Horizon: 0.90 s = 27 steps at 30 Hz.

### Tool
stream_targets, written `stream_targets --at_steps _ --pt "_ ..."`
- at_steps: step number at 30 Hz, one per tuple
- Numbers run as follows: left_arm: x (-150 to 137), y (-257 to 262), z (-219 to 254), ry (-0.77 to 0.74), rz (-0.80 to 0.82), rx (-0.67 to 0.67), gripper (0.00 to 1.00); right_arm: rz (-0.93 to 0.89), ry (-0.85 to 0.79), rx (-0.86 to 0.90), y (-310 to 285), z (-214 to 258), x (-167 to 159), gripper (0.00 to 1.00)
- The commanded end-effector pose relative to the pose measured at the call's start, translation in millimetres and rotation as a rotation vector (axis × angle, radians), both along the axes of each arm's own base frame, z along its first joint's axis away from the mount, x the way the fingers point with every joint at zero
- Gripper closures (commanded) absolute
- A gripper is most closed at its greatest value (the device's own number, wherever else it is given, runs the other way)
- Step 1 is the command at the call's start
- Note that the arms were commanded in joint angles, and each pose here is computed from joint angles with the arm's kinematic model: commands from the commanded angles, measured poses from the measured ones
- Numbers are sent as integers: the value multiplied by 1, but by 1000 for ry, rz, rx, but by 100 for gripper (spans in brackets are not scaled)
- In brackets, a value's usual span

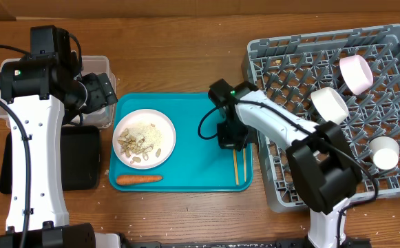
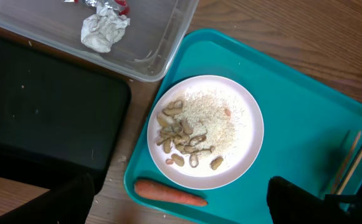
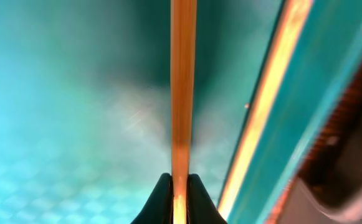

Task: Sort waste into correct bins and load items into the dishwasher
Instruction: 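Carry the chopstick right and drop it into the dish rack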

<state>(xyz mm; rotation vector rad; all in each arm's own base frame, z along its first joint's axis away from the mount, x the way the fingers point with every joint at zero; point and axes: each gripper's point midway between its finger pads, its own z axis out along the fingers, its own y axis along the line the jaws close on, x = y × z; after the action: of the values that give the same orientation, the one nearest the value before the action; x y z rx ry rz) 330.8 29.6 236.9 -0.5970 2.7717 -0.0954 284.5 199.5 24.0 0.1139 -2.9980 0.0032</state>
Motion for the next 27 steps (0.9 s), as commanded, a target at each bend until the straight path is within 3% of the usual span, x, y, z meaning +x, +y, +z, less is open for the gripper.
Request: stream_targets --at_steps 1,6,10,17,27 --pt "-1 -1 -2 8 12 -13 10 58 -224 96 5 80 30 96" --pt "-1 -1 -2 8 12 -13 9 13 -361 65 -32 128 40 96" --pt "-1 -1 -2 8 12 -13 9 21 -361 29 -66 140 40 96" --pt "-1 -1 -2 8 12 -13 10 20 -247 -15 -115 118 30 96" --pt "-1 -1 -2 8 12 -13 9 34 -129 23 -115 74 2 96"
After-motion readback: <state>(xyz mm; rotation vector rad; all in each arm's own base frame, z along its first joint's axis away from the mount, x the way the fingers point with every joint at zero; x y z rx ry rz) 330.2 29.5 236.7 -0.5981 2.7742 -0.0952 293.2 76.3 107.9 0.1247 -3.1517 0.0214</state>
